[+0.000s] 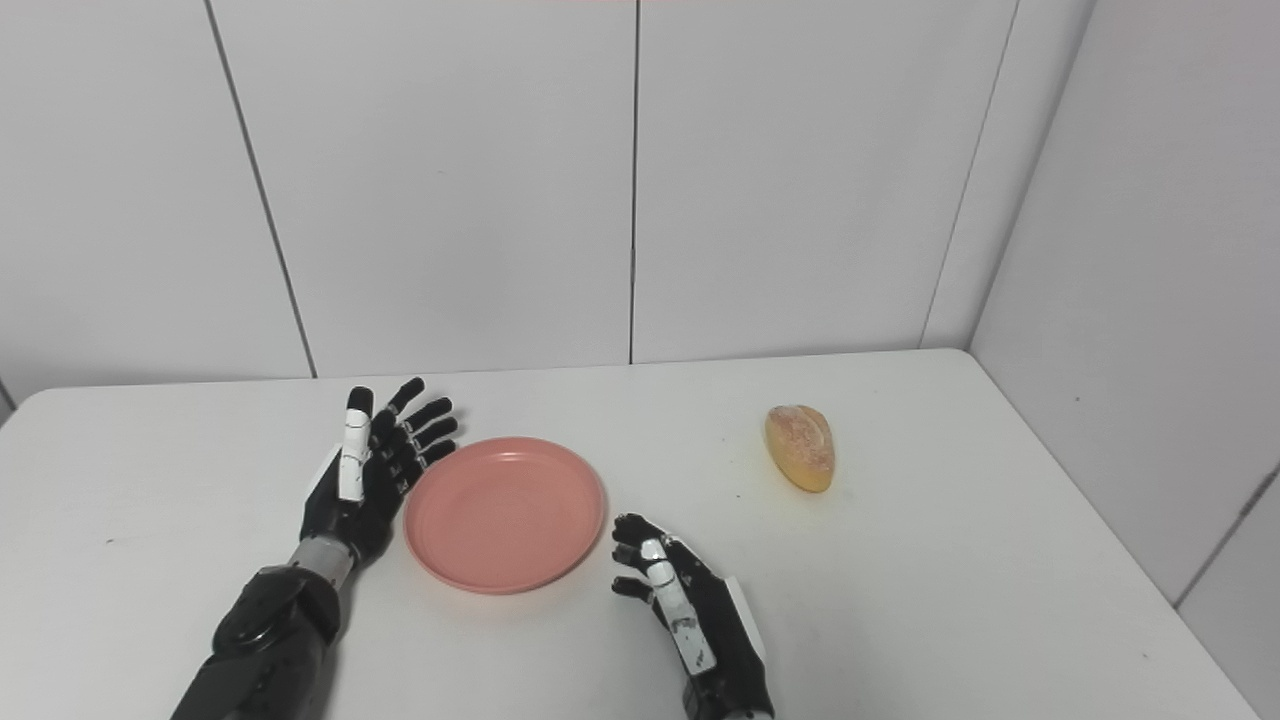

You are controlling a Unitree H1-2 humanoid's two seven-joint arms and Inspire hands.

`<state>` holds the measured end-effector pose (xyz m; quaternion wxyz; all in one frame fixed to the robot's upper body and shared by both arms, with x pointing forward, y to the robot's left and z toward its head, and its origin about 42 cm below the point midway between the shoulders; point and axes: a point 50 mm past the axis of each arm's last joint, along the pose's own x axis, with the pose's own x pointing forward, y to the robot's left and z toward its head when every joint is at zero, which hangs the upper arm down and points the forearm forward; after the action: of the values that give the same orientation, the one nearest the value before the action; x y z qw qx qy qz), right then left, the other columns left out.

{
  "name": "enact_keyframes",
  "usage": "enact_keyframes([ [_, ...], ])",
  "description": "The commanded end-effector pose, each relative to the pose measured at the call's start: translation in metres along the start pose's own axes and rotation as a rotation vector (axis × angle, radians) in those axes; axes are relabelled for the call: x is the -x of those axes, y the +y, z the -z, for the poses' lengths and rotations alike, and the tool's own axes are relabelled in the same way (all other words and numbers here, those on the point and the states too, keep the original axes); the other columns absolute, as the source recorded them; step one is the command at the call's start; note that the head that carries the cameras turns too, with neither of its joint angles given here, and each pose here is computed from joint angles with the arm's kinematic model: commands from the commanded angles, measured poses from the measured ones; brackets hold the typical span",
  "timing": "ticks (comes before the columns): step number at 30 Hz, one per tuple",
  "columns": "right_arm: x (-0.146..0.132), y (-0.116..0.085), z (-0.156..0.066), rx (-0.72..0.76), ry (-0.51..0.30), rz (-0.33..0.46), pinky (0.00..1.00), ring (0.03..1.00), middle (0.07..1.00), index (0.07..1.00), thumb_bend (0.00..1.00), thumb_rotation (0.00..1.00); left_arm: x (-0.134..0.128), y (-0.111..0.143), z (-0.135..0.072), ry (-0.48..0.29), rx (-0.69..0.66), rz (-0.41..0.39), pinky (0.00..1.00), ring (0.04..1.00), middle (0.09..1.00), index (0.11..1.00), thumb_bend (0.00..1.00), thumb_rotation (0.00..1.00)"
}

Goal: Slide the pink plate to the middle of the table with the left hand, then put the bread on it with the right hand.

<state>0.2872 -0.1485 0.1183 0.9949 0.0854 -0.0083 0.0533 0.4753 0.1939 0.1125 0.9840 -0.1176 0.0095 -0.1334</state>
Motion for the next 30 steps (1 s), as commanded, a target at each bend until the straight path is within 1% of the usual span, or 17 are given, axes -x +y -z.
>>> enact_keyframes([
  [1,0.000,0.002,0.000,-0.008,-0.023,0.021,0.80,0.881,0.916,0.862,0.65,0.81,-0.006,0.000,-0.006,-0.005,-0.003,0.014,0.85,0.846,0.849,0.919,0.84,0.97],
  [2,0.000,0.003,0.000,-0.007,-0.022,0.025,0.81,0.880,0.923,0.886,0.65,0.79,-0.006,0.000,-0.006,-0.005,0.000,0.015,0.85,0.848,0.851,0.920,0.84,0.98],
  [5,-0.001,0.001,0.002,0.037,-0.024,0.043,0.78,0.856,0.910,0.906,0.66,0.75,-0.007,-0.001,-0.004,-0.003,0.002,0.014,0.85,0.848,0.848,0.916,0.84,0.98],
  [7,0.000,0.000,0.003,0.128,-0.045,0.052,0.75,0.835,0.904,0.914,0.66,0.74,-0.008,-0.002,-0.003,0.000,0.010,0.011,0.85,0.850,0.847,0.915,0.83,0.98],
  [8,0.000,-0.001,0.004,0.210,-0.087,0.046,0.74,0.829,0.902,0.916,0.67,0.74,-0.008,-0.002,-0.002,0.002,0.012,0.009,0.85,0.850,0.847,0.915,0.83,0.98],
  [10,0.001,-0.001,0.004,0.322,-0.154,0.029,0.74,0.834,0.902,0.928,0.62,0.71,-0.009,-0.002,-0.001,0.003,0.007,0.008,0.85,0.845,0.843,0.912,0.83,0.98],
  [12,0.002,0.000,0.002,0.386,-0.198,0.021,0.75,0.852,0.917,0.938,0.61,0.68,-0.009,-0.002,-0.001,0.003,0.003,0.007,0.85,0.846,0.846,0.916,0.83,0.99],
  [13,0.003,0.001,0.001,0.404,-0.213,0.021,0.76,0.865,0.928,0.939,0.61,0.69,-0.009,-0.002,-0.001,0.002,0.003,0.006,0.85,0.848,0.846,0.916,0.83,0.99],
  [17,-0.001,0.007,-0.017,0.480,-0.318,0.048,0.75,0.869,0.938,0.930,0.60,0.70,-0.011,0.002,-0.002,0.001,0.000,-0.001,0.84,0.844,0.841,0.916,0.84,0.99],
  [18,-0.002,0.008,-0.020,0.495,-0.338,0.059,0.76,0.866,0.935,0.925,0.64,0.72,-0.011,0.003,-0.002,0.000,0.003,0.001,0.84,0.845,0.842,0.915,0.83,0.98],
  [20,-0.005,0.011,-0.028,0.524,-0.380,0.078,0.78,0.869,0.935,0.924,0.66,0.72,-0.011,0.005,-0.003,-0.001,0.004,0.002,0.84,0.843,0.842,0.913,0.83,0.97],
  [23,-0.017,0.014,-0.042,0.571,-0.456,0.108,0.81,0.887,0.938,0.923,0.69,0.72,-0.012,0.007,-0.004,-0.001,-0.005,0.004,0.83,0.840,0.843,0.910,0.83,0.98],
  [27,-0.032,0.016,-0.053,0.610,-0.531,0.139,0.84,0.886,0.940,0.931,0.71,0.74,-0.012,0.009,-0.004,0.001,-0.025,0.002,0.81,0.827,0.835,0.907,0.83,0.99],
  [30,-0.044,0.017,-0.066,0.641,-0.572,0.174,0.87,0.908,0.957,0.949,0.72,0.76,-0.012,0.012,-0.004,0.004,-0.025,0.001,0.80,0.817,0.825,0.906,0.83,0.98],
])
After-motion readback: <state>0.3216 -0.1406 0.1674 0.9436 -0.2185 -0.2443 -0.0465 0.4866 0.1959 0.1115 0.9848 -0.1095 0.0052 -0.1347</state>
